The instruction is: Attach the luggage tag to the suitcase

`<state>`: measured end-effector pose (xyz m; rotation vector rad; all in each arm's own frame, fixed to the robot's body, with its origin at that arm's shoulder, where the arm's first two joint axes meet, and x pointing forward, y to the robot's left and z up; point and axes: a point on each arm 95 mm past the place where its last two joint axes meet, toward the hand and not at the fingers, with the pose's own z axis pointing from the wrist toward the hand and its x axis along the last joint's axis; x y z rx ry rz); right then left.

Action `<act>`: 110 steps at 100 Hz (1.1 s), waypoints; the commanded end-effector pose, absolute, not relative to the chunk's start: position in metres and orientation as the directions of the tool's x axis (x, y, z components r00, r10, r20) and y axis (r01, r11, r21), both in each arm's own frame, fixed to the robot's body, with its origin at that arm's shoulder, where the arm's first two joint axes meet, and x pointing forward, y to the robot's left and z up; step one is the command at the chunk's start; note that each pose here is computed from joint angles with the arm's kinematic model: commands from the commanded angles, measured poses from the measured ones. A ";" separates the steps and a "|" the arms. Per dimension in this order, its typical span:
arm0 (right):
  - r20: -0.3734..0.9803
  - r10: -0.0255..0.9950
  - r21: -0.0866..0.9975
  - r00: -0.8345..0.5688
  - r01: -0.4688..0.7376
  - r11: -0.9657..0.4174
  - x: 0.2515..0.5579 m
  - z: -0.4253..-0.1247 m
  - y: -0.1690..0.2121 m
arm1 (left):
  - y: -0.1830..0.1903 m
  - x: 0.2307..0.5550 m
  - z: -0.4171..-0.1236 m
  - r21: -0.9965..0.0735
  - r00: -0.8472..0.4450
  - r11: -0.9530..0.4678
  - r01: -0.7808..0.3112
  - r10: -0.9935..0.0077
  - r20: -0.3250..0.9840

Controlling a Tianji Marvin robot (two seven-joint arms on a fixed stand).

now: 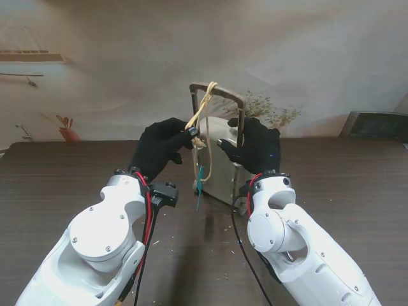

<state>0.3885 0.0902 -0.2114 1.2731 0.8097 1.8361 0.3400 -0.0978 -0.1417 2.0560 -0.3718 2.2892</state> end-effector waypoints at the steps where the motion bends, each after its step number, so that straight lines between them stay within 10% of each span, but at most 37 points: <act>1: 0.478 0.852 0.835 -0.213 -0.190 -0.516 0.392 -0.219 0.091 | -0.100 0.340 -0.141 -0.148 -0.115 -0.966 -0.211 -0.126 0.985; 110: 0.449 0.870 0.856 -0.207 -0.180 -0.485 0.399 -0.248 0.102 | -0.076 0.320 -0.187 -0.174 -0.021 -0.970 -0.171 -0.173 0.985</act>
